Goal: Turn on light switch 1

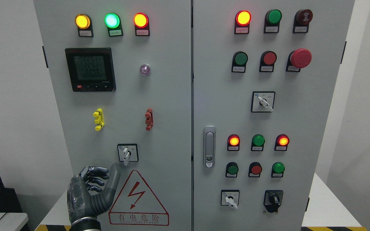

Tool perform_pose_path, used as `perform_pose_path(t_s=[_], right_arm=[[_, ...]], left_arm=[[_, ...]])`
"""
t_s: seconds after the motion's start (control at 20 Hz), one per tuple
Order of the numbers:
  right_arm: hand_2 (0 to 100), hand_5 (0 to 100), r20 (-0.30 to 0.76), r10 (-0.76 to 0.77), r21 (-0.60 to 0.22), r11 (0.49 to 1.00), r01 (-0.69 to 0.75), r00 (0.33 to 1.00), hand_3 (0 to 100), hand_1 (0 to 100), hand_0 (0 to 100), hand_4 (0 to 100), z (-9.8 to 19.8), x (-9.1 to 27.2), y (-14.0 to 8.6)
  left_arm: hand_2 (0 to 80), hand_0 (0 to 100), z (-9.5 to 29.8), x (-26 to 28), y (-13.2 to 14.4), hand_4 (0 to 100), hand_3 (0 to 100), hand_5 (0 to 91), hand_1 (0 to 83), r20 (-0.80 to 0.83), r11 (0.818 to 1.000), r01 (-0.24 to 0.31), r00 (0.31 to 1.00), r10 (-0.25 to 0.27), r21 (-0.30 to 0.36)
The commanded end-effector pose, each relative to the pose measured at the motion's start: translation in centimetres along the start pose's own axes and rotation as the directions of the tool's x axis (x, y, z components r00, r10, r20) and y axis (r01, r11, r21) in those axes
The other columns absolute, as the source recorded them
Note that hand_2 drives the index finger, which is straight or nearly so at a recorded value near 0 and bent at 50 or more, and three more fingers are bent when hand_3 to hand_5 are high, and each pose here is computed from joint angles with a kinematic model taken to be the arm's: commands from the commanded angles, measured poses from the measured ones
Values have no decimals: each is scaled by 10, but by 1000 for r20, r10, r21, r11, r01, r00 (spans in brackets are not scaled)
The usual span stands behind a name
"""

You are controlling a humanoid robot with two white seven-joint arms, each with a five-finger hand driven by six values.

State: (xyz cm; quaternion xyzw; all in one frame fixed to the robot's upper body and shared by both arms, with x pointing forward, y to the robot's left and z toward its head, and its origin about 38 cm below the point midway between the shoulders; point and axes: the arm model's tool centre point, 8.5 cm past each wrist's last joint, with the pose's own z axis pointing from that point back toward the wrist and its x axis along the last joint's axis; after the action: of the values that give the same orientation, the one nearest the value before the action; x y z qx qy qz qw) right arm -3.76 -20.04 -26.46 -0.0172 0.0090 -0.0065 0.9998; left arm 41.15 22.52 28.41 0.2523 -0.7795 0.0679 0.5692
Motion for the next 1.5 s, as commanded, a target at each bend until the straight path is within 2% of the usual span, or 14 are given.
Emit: perform_pose_path(t_s=[0.0,0.2,0.35,0.65,1.15,1.45], right_arm=[[0,0,-1,-8,4,1000,8,1000,0,389,120,0,0,0,1],[0,0,-1,-8,2,1000,8,1000,0,389,120,0,0,0,0],[0,0,-1,-8,2,1000,8,1000,0,389,120,0,0,0,0],[0,0,-1,-8,2,1000,8,1000,0,389,120,0,0,0,0],[0,0,-1,-8,2,1000,8,1000,0,389,120,0,0,0,0],[0,0,-1,-8,4,1000,8,1000,0,389,120,0,0,0,1]], left_arm=[[553,178,0,2,-5,758,716,683,520,-1,1000,-11,1000,11,-9],[554,184,0,0,-11,758,719,687,525,-15,999,-38,999,38,-38],[554,186,0,-4,-13,760,721,691,528,-29,999,-33,999,32,-26],[556,189,-8,5,-27,764,725,692,533,-34,998,-29,999,28,-51],[556,190,-12,5,-29,765,728,695,539,-57,999,-19,998,17,-47],[558,191,-14,8,-29,766,731,696,540,-69,998,-51,996,48,-36]])
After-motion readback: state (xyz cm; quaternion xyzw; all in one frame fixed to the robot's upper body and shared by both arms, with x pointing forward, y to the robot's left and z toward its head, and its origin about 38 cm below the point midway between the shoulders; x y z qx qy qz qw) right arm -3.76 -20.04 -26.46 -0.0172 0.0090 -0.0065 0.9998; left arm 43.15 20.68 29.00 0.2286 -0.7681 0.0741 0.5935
